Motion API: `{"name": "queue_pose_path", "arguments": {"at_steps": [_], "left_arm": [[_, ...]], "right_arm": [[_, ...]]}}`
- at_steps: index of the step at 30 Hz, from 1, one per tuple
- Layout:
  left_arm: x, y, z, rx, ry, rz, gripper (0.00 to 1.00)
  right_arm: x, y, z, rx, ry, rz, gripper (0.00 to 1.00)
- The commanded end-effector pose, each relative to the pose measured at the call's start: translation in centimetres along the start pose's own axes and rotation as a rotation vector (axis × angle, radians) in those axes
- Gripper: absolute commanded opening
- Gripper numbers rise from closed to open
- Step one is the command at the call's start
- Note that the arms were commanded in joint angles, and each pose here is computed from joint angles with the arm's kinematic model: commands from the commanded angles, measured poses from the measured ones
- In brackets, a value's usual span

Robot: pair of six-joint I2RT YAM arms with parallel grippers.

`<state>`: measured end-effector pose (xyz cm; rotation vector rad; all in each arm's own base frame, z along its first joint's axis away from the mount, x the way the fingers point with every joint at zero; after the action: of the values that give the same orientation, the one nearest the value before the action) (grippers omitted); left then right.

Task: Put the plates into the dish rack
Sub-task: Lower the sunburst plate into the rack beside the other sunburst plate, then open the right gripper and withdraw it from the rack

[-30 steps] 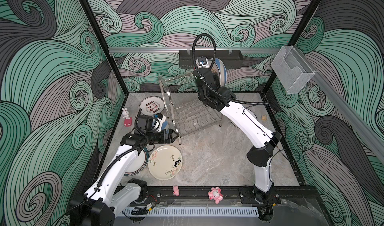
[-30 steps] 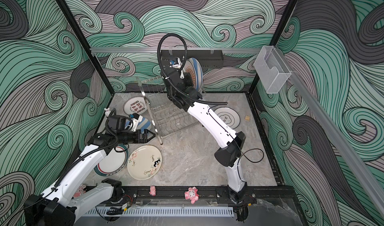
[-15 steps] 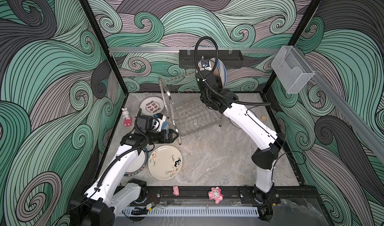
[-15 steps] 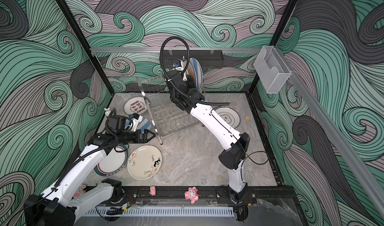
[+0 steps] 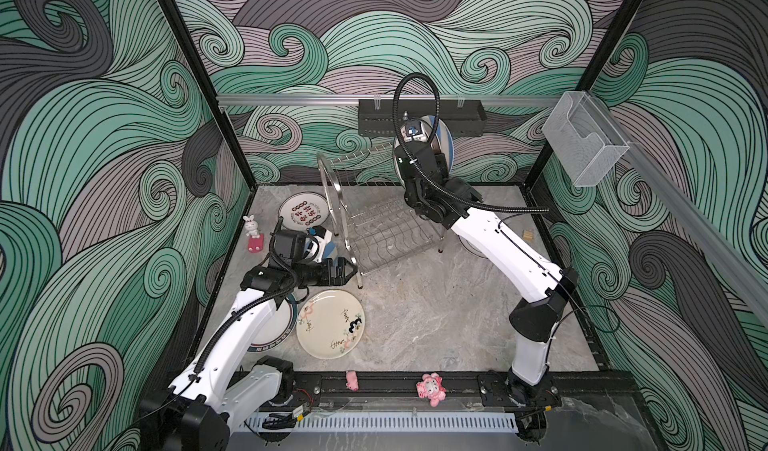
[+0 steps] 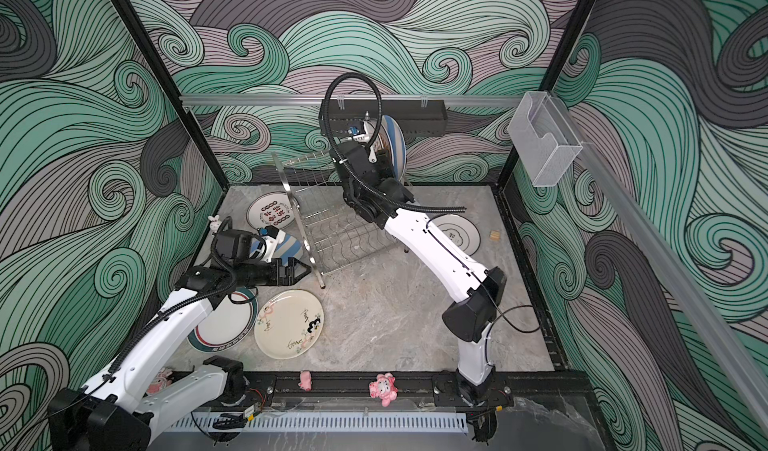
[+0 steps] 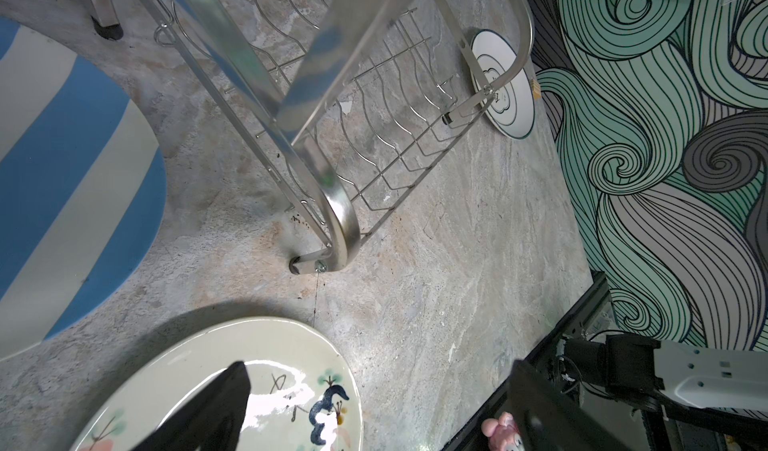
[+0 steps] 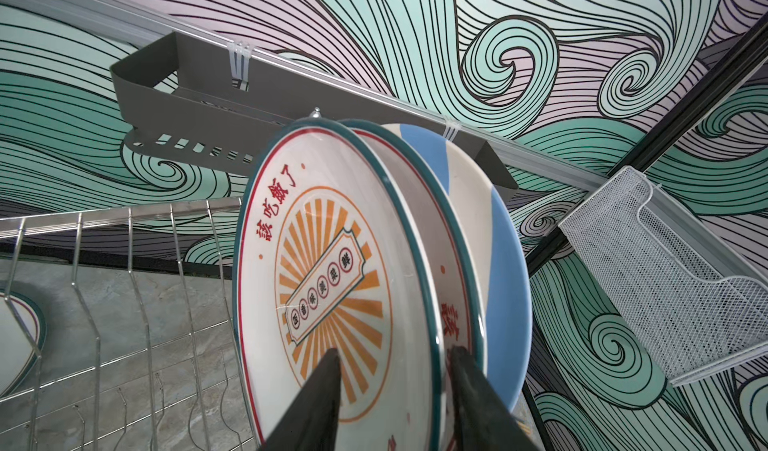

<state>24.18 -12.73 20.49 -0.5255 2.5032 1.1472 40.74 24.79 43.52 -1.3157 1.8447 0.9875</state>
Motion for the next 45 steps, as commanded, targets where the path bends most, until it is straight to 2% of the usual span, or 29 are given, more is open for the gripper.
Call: {"name": "queue_pose_path", "arguments": {"at_steps": [1,5,14,21,25,30,34,40,45], "left_arm": [[-0.2,0.4,-0.1,0.011,-0.020,-0.015,0.99],[-0.2,0.3,0.0,0.008,-0.018,-0.014,0.99],[-0.4,0.5,0.1,-0.005,-0.021,-0.025,0.99],[-0.4,0.6,0.2,-0.019,-0.025,-0.030,0.99],[-0.5,0.7,0.3,-0.027,-0.030,-0.037,0.99],[-0.5,0.9,0.2,-0.030,-0.033,-0.045,0.98],[-0.4,0.8,0.1,-0.013,-0.031,-0.041,0.99],[-0.4,0.6,0.1,-0.008,-0.023,-0.032,0.99],[-0.3,0.5,0.3,-0.021,-0.021,-0.031,0.98]], "right_arm": [[-1.3,1.2,-1.5,-0.019,-0.044,-0.044,0.49],[-2.1,2.1,-1.8,-0.067,-0.059,-0.072,0.55],[-4.4,5.9,-3.7,-0.251,-0.144,-0.166,0.78],[-4.5,8.8,-6.9,-0.318,-0.190,-0.214,0.83],[-3.0,10.4,-8.8,-0.335,-0.224,-0.232,0.89],[1.9,11.2,-10.8,-0.282,-0.219,-0.172,0.93],[7.5,11.5,-11.6,-0.269,-0.240,-0.085,0.93],[17.2,10.8,-11.5,-0.255,-0.283,0.117,0.94],[24.7,9.3,-8.2,-0.375,-0.365,0.329,0.95]]}}
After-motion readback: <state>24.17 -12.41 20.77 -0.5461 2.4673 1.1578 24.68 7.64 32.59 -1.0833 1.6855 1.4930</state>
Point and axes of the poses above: each gripper's point midway between its finger pads, its own y axis back along the fingers, its own z axis along the line the jaws close on, x = y × z, the point moved 3 cm from there along y, back along the fingers, and after that the axes turned 9 degrees about y, right-handed, at the moved point
